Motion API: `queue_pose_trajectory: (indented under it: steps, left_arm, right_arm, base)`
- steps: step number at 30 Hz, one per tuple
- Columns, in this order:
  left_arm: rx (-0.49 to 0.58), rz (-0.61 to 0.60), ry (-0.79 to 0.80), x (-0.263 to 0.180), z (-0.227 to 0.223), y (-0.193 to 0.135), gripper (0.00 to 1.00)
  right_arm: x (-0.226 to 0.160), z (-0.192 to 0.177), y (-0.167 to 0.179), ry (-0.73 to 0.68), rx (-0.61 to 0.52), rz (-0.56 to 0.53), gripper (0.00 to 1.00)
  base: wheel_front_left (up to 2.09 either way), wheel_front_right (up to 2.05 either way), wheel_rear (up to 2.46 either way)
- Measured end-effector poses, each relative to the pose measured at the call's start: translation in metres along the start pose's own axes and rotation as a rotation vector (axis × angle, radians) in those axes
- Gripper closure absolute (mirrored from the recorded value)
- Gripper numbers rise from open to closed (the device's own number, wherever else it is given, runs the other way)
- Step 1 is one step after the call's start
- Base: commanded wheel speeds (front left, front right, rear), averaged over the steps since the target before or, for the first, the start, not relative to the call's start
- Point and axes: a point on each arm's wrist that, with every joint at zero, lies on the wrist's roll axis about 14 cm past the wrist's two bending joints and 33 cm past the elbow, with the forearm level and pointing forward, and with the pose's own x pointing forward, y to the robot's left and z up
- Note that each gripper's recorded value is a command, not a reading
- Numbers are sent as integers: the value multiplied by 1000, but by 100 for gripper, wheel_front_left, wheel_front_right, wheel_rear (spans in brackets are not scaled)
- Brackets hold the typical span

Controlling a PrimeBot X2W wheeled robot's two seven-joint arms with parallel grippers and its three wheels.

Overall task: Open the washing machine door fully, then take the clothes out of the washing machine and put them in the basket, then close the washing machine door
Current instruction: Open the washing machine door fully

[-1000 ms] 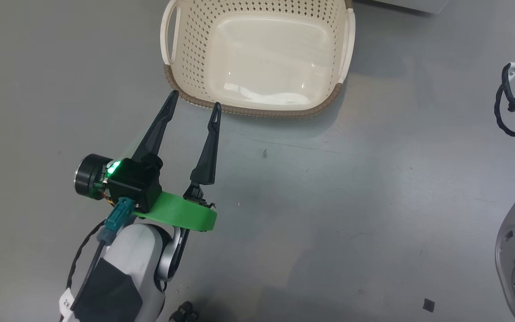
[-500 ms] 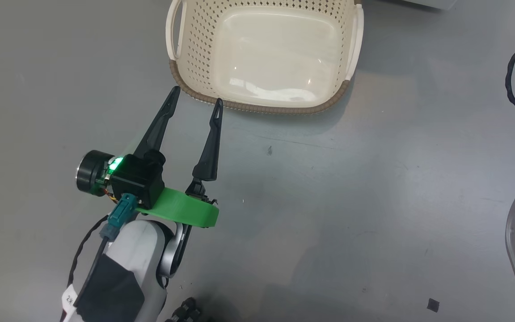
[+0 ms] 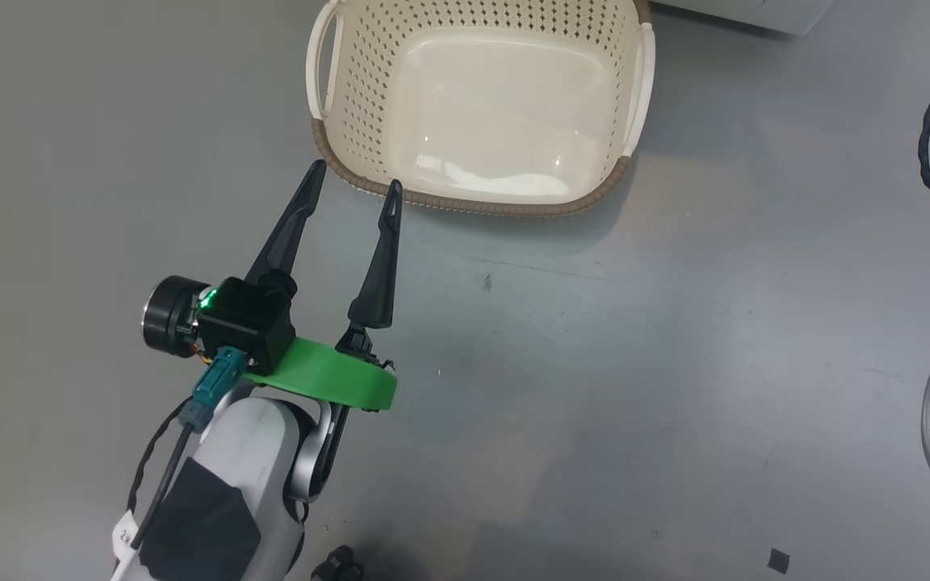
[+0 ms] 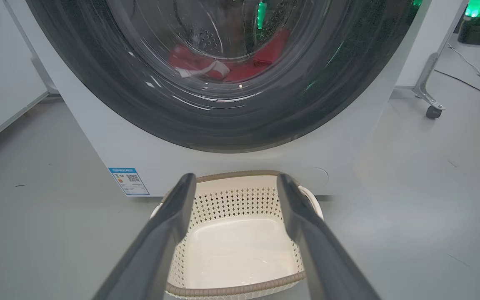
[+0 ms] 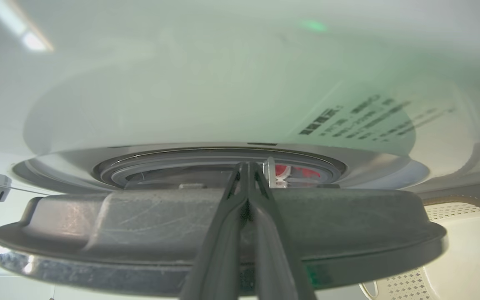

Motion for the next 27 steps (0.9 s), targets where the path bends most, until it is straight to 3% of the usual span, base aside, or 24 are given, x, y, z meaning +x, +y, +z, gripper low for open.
queue_pose_trajectory:
  steps: [27]
  left_arm:
    - [6,-19,-99,-17,44,-11,0]
  right_arm:
    - [-28,-49,16,183,50,-39,100]
  base:
    - [0,0,0]
